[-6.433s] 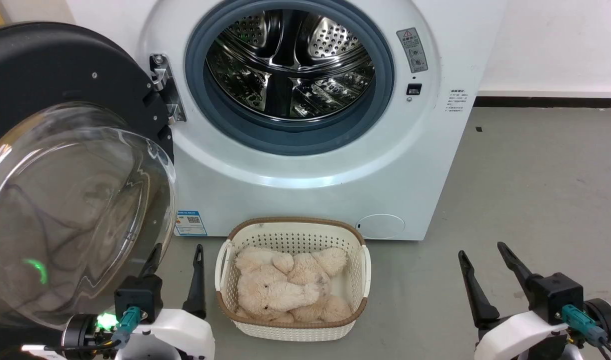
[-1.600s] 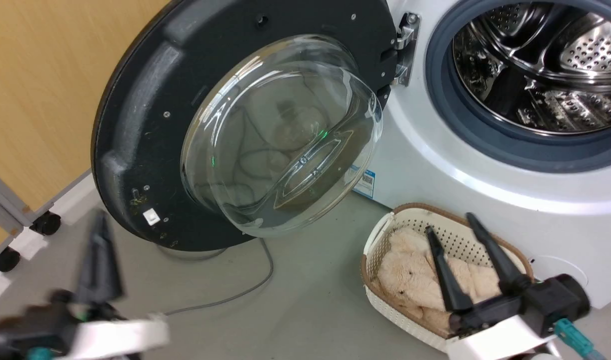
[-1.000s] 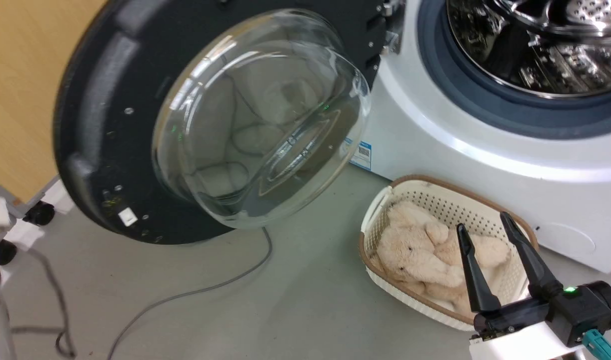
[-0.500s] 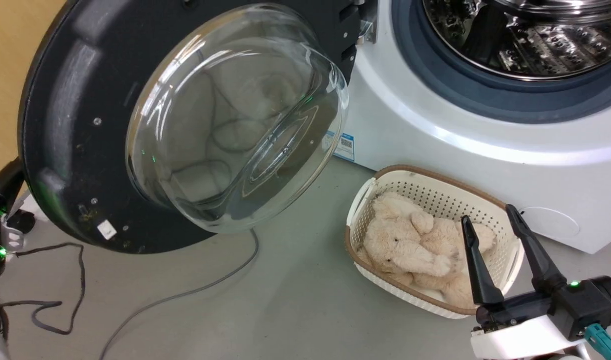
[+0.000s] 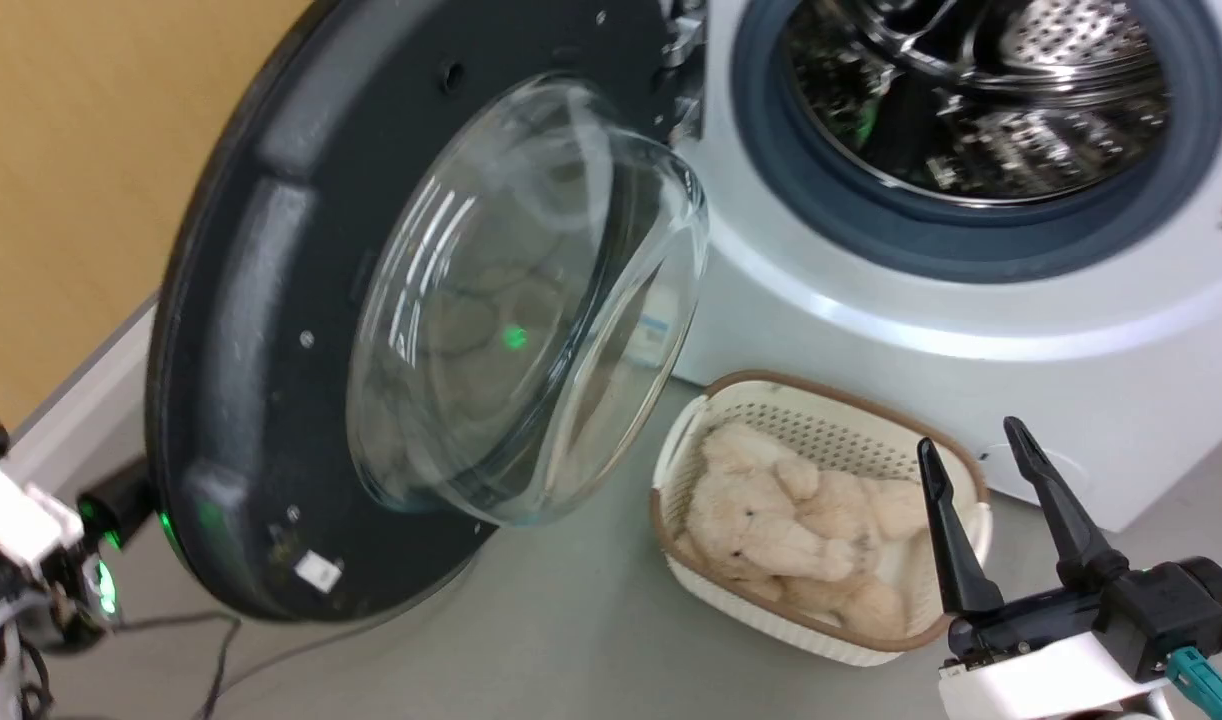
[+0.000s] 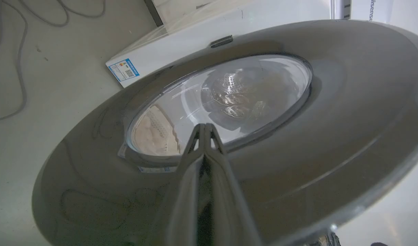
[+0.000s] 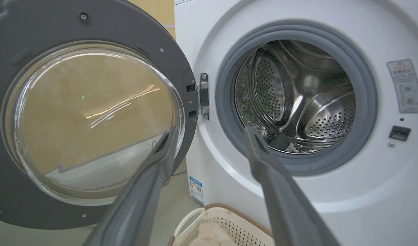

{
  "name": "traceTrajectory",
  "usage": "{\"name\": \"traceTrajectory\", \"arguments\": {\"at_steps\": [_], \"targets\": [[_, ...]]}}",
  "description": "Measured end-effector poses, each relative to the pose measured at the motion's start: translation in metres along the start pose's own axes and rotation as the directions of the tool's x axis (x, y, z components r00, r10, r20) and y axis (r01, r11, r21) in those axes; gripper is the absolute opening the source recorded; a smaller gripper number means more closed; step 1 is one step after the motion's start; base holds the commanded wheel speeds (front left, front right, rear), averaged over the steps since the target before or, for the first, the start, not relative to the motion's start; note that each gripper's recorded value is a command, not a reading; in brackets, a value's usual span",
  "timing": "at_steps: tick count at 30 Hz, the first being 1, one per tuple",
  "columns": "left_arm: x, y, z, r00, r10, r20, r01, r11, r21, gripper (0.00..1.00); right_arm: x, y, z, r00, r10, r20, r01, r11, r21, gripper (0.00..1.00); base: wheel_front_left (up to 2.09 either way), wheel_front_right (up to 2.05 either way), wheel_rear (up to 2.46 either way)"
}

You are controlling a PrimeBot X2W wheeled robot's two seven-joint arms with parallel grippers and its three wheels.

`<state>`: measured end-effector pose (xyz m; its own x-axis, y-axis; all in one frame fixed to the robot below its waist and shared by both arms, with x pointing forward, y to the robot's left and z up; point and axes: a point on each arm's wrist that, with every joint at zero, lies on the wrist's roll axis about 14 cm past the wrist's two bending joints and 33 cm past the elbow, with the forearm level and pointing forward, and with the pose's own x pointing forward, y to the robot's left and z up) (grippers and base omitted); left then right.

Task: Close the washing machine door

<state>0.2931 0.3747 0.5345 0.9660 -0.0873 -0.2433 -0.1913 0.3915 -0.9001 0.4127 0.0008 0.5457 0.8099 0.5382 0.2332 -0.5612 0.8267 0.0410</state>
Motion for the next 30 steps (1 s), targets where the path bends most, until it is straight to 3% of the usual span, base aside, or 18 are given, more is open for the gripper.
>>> {"name": "traceTrajectory", "arguments": {"at_steps": [11, 24, 30], "targets": [[0.024, -0.031, -0.109, 0.947, -0.123, -0.296, 0.14, 0.989, 0.037, 0.0, -0.034, -0.038, 0.018, 0.99, -0.141, 0.016, 0.142, 0.989, -0.033, 1.0, 0.0, 0.0, 0.0], [0.054, -0.087, -0.261, 0.715, -0.279, -0.641, 0.3, 0.951, -0.079, 0.0, -0.084, -0.085, 0.027, 0.946, -0.325, 0.015, 0.325, 0.942, -0.081, 1.0, 0.0, 0.0, 0.0], [0.084, -0.111, -0.291, 0.686, -0.32, -0.654, 0.348, 0.933, -0.091, 0.0, -0.109, -0.108, 0.028, 0.91, -0.414, 0.005, 0.412, 0.905, -0.105, 1.0, 0.0, 0.0, 0.0]]}}
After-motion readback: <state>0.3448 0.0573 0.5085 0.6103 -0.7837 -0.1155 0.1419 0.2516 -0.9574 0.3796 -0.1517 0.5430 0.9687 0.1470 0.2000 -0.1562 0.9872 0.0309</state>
